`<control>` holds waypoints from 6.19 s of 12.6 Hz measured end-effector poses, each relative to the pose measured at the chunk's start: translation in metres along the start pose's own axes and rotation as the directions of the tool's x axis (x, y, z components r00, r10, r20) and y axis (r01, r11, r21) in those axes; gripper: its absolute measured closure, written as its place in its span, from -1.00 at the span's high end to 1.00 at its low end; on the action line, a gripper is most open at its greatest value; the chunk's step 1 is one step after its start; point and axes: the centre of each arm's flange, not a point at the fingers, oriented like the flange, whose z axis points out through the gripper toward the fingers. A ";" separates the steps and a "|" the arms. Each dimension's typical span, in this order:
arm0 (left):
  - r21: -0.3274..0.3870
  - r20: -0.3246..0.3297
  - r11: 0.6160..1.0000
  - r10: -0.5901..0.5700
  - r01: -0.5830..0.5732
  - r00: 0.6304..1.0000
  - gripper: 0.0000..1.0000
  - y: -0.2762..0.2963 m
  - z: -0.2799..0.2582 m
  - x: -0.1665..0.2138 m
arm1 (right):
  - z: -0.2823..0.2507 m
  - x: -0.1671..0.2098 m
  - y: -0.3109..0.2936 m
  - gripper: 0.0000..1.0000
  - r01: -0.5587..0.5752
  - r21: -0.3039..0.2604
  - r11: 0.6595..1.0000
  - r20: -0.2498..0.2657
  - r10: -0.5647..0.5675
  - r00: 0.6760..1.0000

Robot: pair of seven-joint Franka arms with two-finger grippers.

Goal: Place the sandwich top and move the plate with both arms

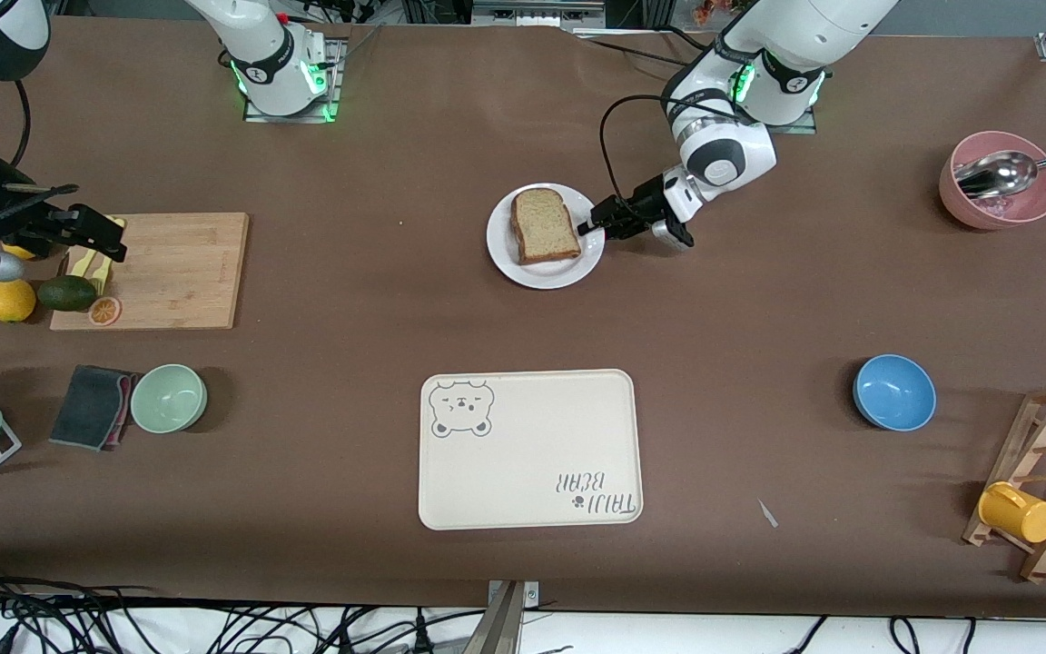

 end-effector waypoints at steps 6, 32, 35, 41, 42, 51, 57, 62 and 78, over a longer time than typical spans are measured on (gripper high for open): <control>0.015 -0.001 1.000 0.008 -0.008 1.000 0.08 -0.001 -0.001 0.000 | 0.001 0.000 0.000 1.00 0.000 0.000 1.000 0.003 0.000 1.000; -0.015 -0.130 1.000 0.005 -0.007 0.991 -0.91 0.058 0.006 0.074 | 0.001 0.001 0.001 1.00 -0.004 -0.005 1.000 -0.001 0.004 1.000; -0.050 -0.178 0.999 -0.028 0.020 0.984 -0.91 0.085 0.009 0.103 | 0.001 0.001 0.000 1.00 -0.009 -0.005 1.000 -0.001 0.009 1.000; -0.119 -0.297 0.990 -0.109 0.076 0.949 -0.91 0.092 0.033 0.199 | 0.001 0.001 0.000 1.00 -0.008 -0.005 1.000 -0.002 0.008 1.000; -0.131 -0.320 0.988 -0.121 0.083 0.940 -0.91 0.089 0.037 0.218 | 0.001 0.001 0.000 1.00 -0.008 -0.005 1.000 -0.002 0.008 1.000; -0.115 -0.392 0.991 -0.109 0.069 0.914 -0.91 0.045 0.070 0.286 | 0.001 0.001 0.000 1.00 -0.009 -0.005 1.000 -0.004 0.009 1.000; -0.098 -0.386 0.993 -0.097 0.064 0.917 -0.90 0.044 0.076 0.282 | 0.001 0.003 0.000 1.00 -0.009 -0.005 1.000 -0.012 0.009 1.000; -0.052 -0.417 0.996 -0.085 0.069 0.905 0.10 0.050 0.063 0.293 | 0.008 0.005 -0.001 1.00 -0.013 -0.004 1.000 0.001 0.013 1.000; 0.032 -0.490 0.987 -0.121 0.157 0.863 1.00 0.110 0.001 0.301 | -0.026 -0.007 -0.006 1.00 -0.068 0.053 0.996 -0.054 0.071 0.996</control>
